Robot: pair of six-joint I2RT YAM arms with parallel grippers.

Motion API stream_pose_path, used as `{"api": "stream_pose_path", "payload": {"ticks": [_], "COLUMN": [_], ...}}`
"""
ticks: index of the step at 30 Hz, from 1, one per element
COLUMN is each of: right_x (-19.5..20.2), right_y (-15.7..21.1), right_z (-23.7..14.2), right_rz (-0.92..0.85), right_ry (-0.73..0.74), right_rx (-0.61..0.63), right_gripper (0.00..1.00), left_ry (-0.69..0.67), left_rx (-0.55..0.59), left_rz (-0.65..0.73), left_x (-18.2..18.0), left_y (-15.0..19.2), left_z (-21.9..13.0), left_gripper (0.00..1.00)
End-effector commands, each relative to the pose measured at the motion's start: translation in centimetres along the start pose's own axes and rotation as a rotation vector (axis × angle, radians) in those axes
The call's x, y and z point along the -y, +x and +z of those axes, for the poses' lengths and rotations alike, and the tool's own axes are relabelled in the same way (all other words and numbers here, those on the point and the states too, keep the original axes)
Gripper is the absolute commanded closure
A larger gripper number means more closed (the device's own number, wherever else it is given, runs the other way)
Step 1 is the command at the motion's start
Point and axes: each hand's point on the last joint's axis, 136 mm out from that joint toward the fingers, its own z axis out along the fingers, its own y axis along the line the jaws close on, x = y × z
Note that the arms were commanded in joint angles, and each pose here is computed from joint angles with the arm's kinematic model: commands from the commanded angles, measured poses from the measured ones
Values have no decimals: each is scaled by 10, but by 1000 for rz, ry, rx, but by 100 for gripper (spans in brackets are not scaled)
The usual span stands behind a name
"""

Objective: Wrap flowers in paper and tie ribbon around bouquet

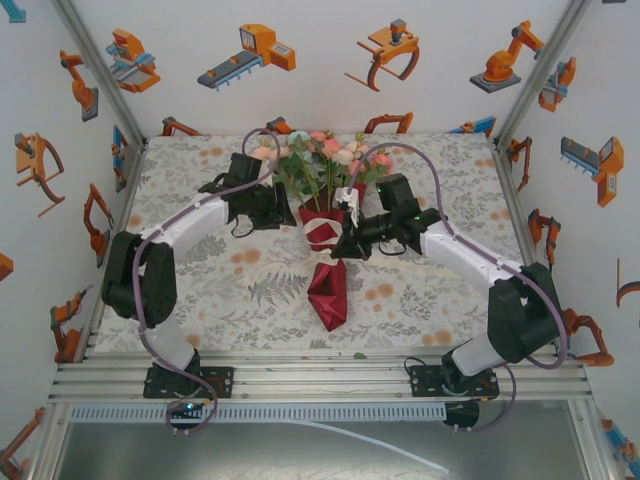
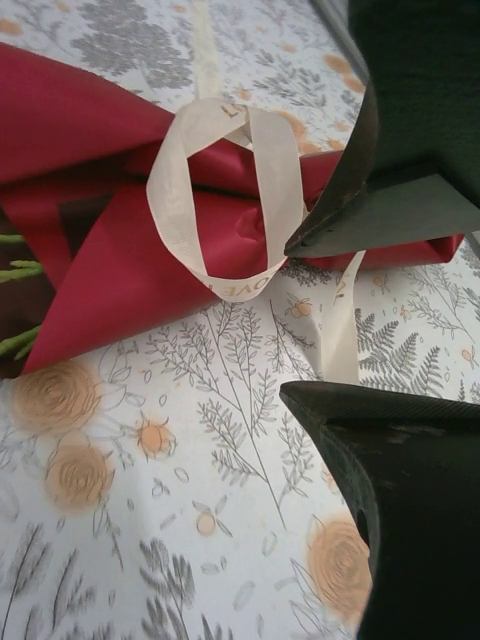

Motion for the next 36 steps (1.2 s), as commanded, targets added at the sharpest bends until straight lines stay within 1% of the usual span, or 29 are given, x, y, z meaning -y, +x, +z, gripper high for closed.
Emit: {"api": "stream_pose_path", "payload": {"ticks": [1, 3, 7, 9, 13, 16, 20, 23, 25, 29, 30, 34, 36], "right_x": [-10, -10, -11, -10, -6, 4, 32, 50, 60, 77, 83, 109, 117], "right_y": [0, 1, 1, 2, -3, -12, -42, -62, -72, -78, -78, -69, -63], "right_z": [-5, -5, -6, -7, -8, -9, -13, -15, -14, -4, -3, 0, 2], "right_rz": [-24, -22, -20, -17, -24, 2, 84, 161, 219, 299, 315, 396, 430], "right_ry": [1, 7, 10, 17, 40, 86, 213, 277, 296, 307, 324, 419, 444], "right_rx": [-6, -11, -14, -18, -17, 7, 113, 199, 233, 251, 252, 220, 194], "right_gripper": [100, 100, 100, 100, 100, 100, 100, 100, 100, 100, 100, 100, 100], "left_ry": [173, 228, 188, 181, 183, 182, 160, 133, 135, 174, 164, 123, 125], "left_rx": [-50, -70, -85, -103, -151, -137, -101, -53, -51, -118, -124, -169, -164], "left_rz": [42, 37, 15, 4, -10, -32, -151, -263, -350, -493, -532, -770, -835], "left_x": [31, 37, 25, 21, 21, 27, 34, 31, 33, 45, 44, 40, 46], "left_y": [0, 1, 0, 1, 4, -5, -18, -27, -26, -6, -2, 22, 28], "left_z": [7, 17, 38, 48, 56, 40, 2, -27, -39, -45, -46, -56, -58], "left_gripper": [47, 45, 46, 50, 80, 100, 100, 100, 100, 100, 100, 100, 100]}}
